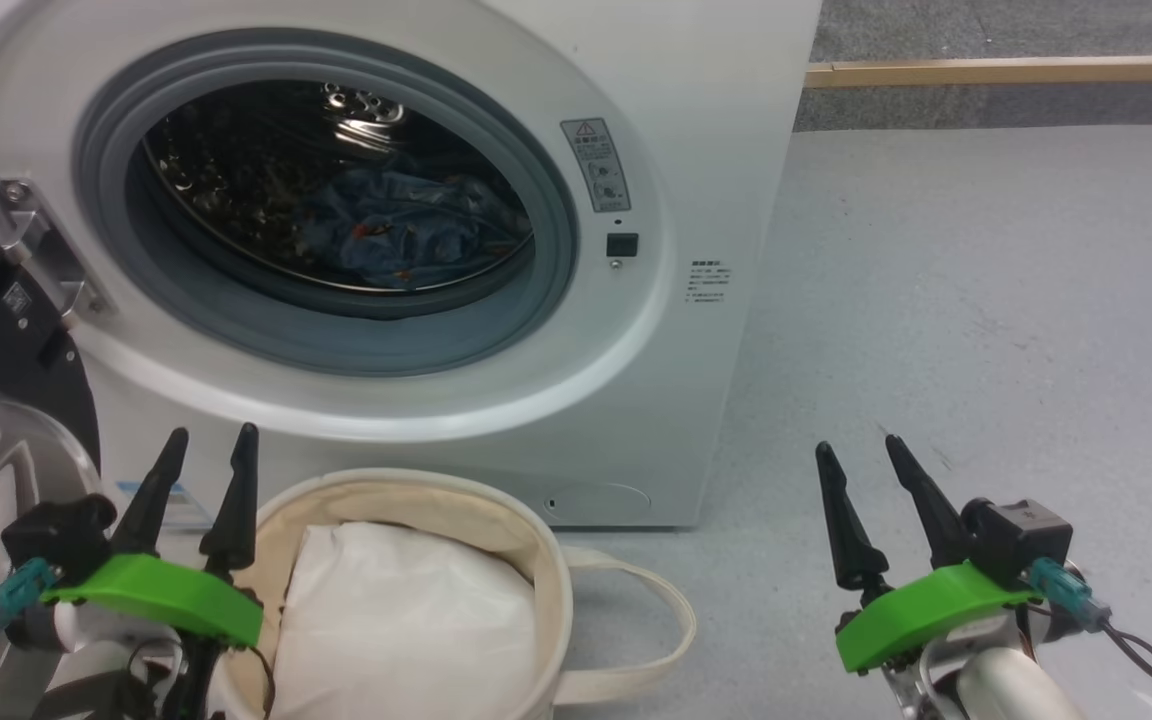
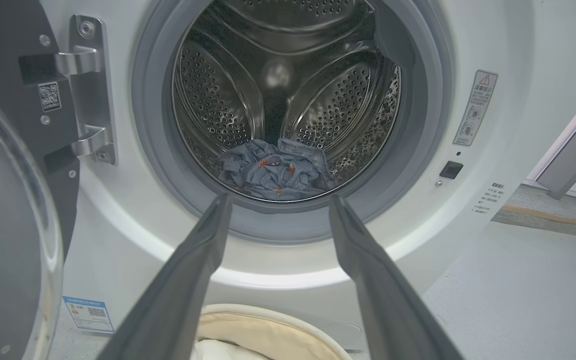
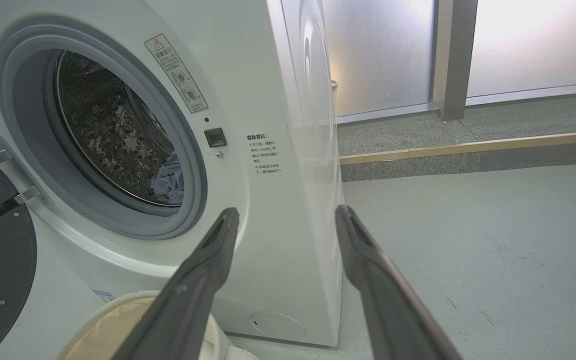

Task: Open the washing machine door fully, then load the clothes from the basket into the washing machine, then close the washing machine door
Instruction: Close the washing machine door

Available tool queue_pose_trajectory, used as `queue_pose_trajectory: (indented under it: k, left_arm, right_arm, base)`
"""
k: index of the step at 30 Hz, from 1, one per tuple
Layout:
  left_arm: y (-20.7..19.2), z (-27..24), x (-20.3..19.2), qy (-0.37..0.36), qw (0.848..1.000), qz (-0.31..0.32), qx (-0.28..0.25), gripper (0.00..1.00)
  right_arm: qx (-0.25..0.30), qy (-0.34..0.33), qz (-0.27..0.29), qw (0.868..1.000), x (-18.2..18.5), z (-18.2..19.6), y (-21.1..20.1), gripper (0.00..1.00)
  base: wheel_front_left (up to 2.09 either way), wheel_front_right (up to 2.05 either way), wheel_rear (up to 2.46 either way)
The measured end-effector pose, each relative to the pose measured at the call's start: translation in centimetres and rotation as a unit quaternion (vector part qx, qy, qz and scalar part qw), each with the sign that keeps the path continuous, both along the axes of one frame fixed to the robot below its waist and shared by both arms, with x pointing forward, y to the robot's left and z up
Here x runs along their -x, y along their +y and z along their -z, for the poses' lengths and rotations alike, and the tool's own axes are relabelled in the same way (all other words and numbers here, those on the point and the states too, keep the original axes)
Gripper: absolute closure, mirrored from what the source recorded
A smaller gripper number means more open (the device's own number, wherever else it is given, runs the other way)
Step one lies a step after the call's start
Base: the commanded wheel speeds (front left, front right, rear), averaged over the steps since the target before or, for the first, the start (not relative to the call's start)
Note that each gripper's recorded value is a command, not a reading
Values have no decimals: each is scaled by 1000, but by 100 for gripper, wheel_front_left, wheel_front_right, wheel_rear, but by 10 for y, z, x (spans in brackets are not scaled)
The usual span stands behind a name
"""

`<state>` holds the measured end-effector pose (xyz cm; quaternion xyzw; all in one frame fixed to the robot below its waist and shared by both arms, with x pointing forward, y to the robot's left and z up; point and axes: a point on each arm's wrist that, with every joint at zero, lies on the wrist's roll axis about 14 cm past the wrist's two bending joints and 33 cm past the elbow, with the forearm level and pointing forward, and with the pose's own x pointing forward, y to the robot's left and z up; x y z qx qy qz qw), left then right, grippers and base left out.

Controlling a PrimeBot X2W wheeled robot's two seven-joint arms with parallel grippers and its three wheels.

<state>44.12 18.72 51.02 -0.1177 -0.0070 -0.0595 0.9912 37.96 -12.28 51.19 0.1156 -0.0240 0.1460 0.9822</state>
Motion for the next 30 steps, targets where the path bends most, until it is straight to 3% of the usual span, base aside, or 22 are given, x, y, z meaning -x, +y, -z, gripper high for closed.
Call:
queue_pose_trajectory:
  k: [19, 30]
  left_arm:
    - [5, 3, 1, 3, 1000, -10, -1, 0]
    - [9, 2, 5, 1, 1000, -15, -3, 0]
  right_arm:
    - [0, 1, -3, 1000, -2, 1, 2, 0]
    - [-1, -1, -10, 1000, -2, -1, 7, 0]
  base:
    - [-174, 191, -17]
    - [-75, 75, 0]
